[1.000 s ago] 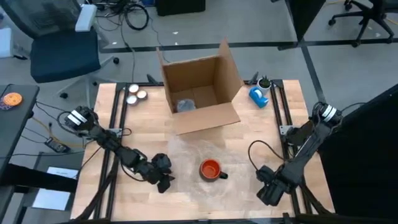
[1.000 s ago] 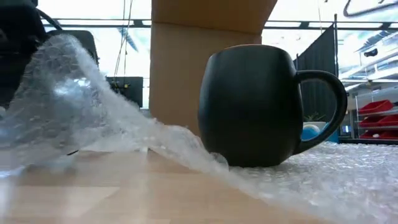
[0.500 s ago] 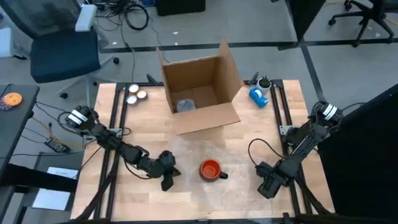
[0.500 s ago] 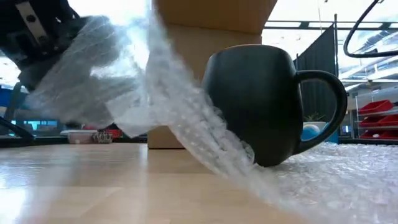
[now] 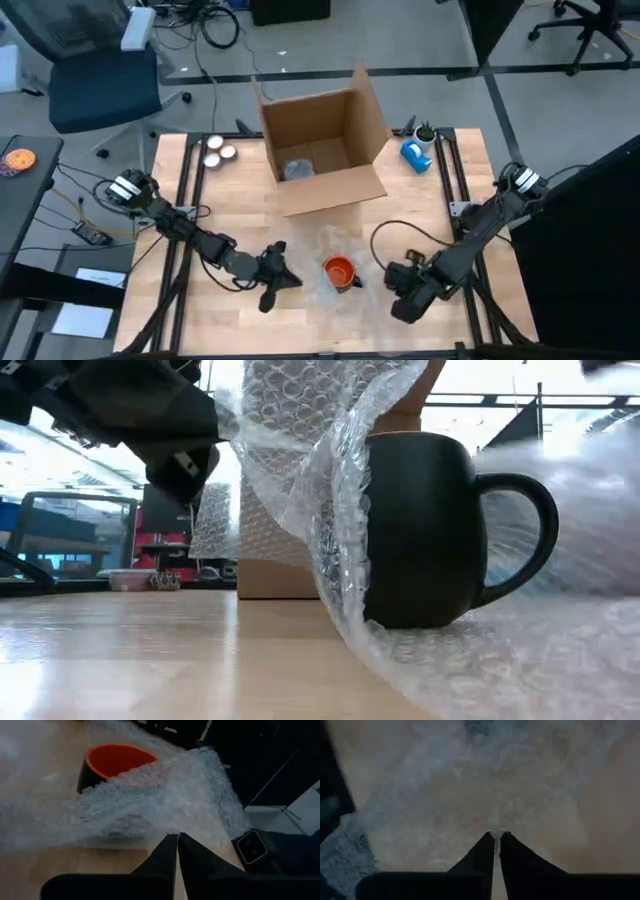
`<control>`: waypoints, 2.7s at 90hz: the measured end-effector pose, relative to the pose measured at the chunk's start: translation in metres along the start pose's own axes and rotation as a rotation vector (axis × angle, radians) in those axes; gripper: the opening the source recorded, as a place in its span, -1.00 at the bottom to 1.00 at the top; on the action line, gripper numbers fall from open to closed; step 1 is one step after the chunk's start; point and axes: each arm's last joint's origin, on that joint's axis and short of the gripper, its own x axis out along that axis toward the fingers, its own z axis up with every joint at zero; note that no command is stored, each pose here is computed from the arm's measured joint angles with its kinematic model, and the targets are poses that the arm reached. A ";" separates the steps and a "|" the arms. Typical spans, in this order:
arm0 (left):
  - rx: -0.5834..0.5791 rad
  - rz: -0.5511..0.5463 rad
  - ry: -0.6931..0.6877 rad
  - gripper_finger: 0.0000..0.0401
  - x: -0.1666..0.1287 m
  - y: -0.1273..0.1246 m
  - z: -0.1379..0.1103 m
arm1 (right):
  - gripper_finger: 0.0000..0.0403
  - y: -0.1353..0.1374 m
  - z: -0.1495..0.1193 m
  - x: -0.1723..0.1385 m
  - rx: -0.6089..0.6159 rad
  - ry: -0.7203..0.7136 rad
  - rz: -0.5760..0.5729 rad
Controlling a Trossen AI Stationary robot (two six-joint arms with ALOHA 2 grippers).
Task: Wrap mug
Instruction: Wrap the black mug with the bubble wrap
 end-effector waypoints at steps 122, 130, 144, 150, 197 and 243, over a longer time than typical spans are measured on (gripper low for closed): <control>0.081 -0.037 -0.172 -1.00 -0.001 -0.006 0.017 | -1.00 -0.002 0.110 0.029 -0.393 -0.322 0.096; 0.080 -0.035 -0.180 -1.00 -0.001 -0.006 0.019 | -1.00 -0.004 0.111 0.031 -0.399 -0.306 0.103; 0.071 -0.017 -0.204 -1.00 0.002 -0.003 0.027 | -1.00 -0.005 0.112 0.031 -0.401 -0.302 0.106; 0.089 -0.009 -0.214 -1.00 0.003 -0.003 0.030 | -1.00 -0.006 0.112 0.031 -0.403 -0.300 0.104; 0.160 -0.088 -0.286 -1.00 -0.012 -0.014 0.052 | -1.00 -0.014 0.117 0.036 -0.437 -0.268 0.110; 0.180 0.040 -0.190 -1.00 -0.033 -0.008 0.059 | -1.00 -0.024 0.123 0.065 -0.445 -0.180 0.103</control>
